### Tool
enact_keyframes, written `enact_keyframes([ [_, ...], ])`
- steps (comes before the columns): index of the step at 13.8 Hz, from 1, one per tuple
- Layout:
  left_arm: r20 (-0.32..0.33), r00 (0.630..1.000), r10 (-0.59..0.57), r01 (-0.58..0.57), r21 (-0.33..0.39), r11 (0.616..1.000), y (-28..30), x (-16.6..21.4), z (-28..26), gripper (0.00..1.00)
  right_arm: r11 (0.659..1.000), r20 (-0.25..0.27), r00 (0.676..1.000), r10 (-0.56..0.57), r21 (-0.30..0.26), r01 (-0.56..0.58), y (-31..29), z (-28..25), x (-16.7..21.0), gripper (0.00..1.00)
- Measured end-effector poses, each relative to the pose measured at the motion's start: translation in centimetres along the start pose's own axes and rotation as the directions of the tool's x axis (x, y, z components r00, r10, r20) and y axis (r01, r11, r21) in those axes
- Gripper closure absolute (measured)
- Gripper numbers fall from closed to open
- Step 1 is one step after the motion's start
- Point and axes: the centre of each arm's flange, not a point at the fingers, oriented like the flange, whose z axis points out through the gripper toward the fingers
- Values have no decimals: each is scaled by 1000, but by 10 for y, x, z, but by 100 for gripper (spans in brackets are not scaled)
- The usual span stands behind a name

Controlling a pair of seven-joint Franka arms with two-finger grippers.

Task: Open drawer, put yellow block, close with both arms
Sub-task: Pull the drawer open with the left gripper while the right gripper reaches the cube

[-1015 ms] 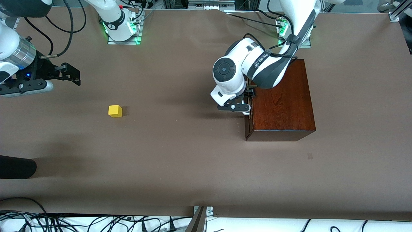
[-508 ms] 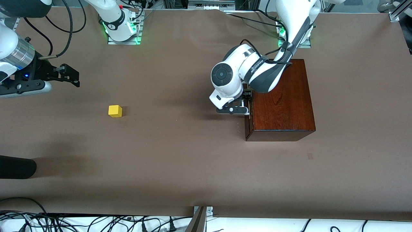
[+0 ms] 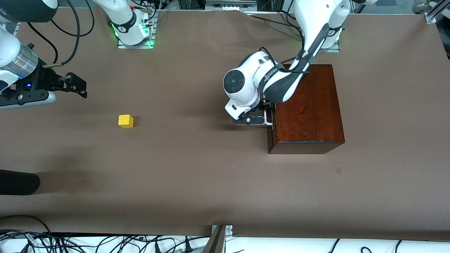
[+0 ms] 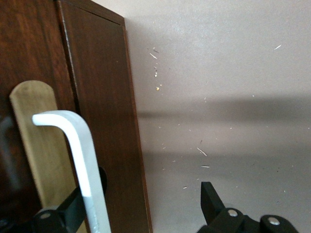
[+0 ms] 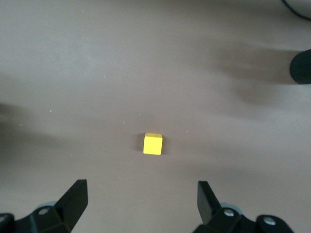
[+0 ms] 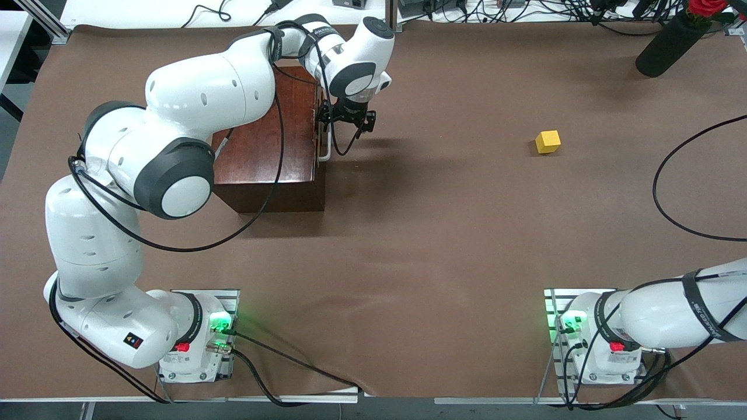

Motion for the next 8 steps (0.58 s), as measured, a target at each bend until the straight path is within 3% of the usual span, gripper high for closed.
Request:
enact_keyframes([
  [8, -55, 998, -20, 17, -52, 998, 15, -1, -5, 0, 1000, -20, 1000, 9, -3, -9, 6, 8, 10, 0],
])
